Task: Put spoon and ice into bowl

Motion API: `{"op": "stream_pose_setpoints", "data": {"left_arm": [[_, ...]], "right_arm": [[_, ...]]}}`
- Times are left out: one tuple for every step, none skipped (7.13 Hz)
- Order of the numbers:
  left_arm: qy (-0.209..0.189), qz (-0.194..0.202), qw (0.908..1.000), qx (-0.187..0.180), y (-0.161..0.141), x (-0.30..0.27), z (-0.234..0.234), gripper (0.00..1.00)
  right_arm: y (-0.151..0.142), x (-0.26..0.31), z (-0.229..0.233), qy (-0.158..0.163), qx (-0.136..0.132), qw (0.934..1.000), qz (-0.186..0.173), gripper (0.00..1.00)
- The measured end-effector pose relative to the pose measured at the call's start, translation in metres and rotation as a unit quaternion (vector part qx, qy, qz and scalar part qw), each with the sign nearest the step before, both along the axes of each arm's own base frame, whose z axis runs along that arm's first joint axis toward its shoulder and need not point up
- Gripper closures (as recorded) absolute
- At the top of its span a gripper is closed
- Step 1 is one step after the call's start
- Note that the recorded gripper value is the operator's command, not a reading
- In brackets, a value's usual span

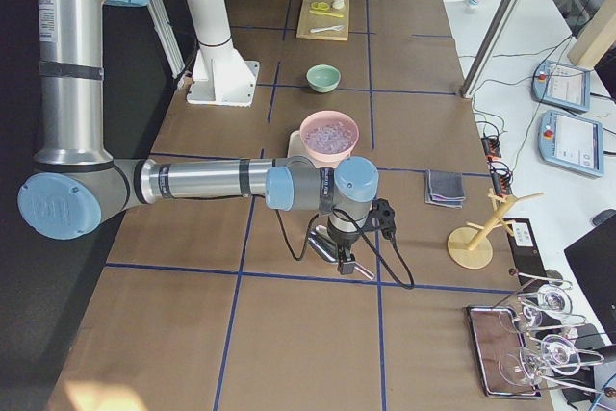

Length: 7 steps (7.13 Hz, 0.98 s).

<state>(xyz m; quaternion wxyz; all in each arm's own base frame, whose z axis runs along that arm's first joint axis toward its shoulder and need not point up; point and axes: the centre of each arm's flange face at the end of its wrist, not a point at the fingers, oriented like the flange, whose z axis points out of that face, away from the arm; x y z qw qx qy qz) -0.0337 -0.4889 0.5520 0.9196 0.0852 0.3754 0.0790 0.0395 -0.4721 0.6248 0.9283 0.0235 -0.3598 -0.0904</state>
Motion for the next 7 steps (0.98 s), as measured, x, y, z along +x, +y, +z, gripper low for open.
{"op": "stream_pose_setpoints", "data": {"left_arm": [[0.02, -0.006, 0.9998, -0.005, -0.003, 0.018, -0.014, 0.0], [0.046, -0.008, 0.9987, -0.018, -0.002, 0.045, -0.031, 0.0], [0.066, -0.012, 0.9969, -0.04, 0.001, 0.076, -0.05, 0.0], [0.074, -0.019, 0.9949, -0.065, 0.008, 0.108, -0.07, 0.0], [0.066, -0.029, 0.9938, -0.085, 0.017, 0.144, -0.089, 0.0], [0.048, -0.044, 0.9926, -0.103, 0.028, 0.185, -0.104, 0.0], [0.031, -0.063, 0.9904, -0.119, 0.037, 0.227, -0.116, 0.0]], "right_arm": [[0.0, -0.001, -0.001, 0.0, 0.0, 1.0, 0.0, 0.0], [0.0, -0.001, -0.002, 0.0, 0.001, 1.0, 0.001, 0.0], [0.0, -0.001, -0.003, 0.0, 0.002, 1.0, 0.001, 0.0], [0.0, -0.002, -0.004, 0.0, 0.003, 1.0, 0.001, 0.0], [0.0, -0.001, -0.004, 0.0, 0.003, 1.0, 0.0, 0.0], [0.0, -0.001, -0.004, 0.0, 0.003, 1.0, 0.0, 0.0], [0.0, -0.001, -0.004, 0.0, 0.003, 1.0, 0.0, 0.0]]}}
